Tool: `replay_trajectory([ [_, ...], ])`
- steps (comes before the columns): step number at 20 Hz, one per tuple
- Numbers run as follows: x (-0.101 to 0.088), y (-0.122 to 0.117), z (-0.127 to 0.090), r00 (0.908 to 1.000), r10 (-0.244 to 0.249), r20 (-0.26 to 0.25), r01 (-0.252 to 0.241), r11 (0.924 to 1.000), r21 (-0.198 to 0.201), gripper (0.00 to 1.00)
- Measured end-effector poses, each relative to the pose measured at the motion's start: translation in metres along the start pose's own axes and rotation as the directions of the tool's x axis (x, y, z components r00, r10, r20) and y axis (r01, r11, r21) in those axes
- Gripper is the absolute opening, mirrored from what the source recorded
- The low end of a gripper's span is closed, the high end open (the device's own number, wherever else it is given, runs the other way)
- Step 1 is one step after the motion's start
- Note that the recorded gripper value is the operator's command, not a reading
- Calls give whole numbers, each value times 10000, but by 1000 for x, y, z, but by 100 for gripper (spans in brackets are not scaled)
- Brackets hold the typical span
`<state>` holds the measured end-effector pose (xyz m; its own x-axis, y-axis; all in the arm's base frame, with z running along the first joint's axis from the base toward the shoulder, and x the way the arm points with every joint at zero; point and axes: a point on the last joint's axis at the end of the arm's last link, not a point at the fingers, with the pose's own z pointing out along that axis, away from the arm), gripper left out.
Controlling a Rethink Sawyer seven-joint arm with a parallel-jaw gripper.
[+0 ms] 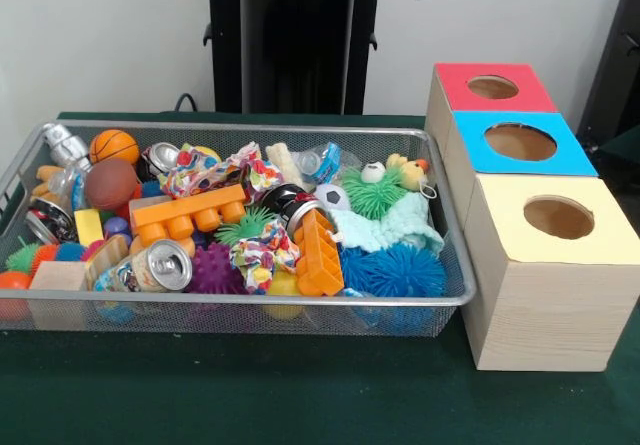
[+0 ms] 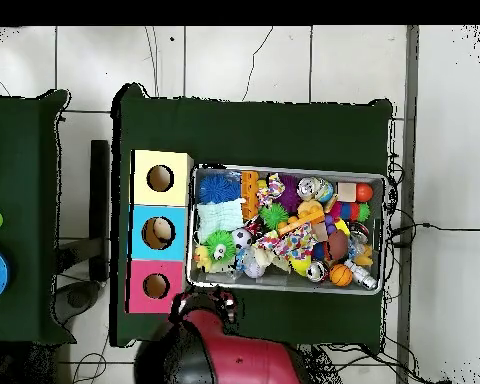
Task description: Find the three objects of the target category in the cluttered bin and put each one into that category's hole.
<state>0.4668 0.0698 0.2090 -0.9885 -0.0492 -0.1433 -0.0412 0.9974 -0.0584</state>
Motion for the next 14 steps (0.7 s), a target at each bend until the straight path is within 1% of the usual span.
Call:
replay_trajectory([
  [2,2,-24,12,9999,121,63,-122,9997,194,100],
  [4,7,-45,25,9999,138,35,-139,9993,344,100],
  [6,13,-57,36,10000,68,-49,-66,9991,409,100],
  [7,19,-64,46,9997,-72,-215,81,9991,411,100],
  [8,21,-65,48,9996,-132,-268,143,9991,403,100],
  [11,30,-62,60,9971,-513,-555,530,9982,296,100],
  [14,33,-57,65,9947,-795,-653,809,9965,188,100],
])
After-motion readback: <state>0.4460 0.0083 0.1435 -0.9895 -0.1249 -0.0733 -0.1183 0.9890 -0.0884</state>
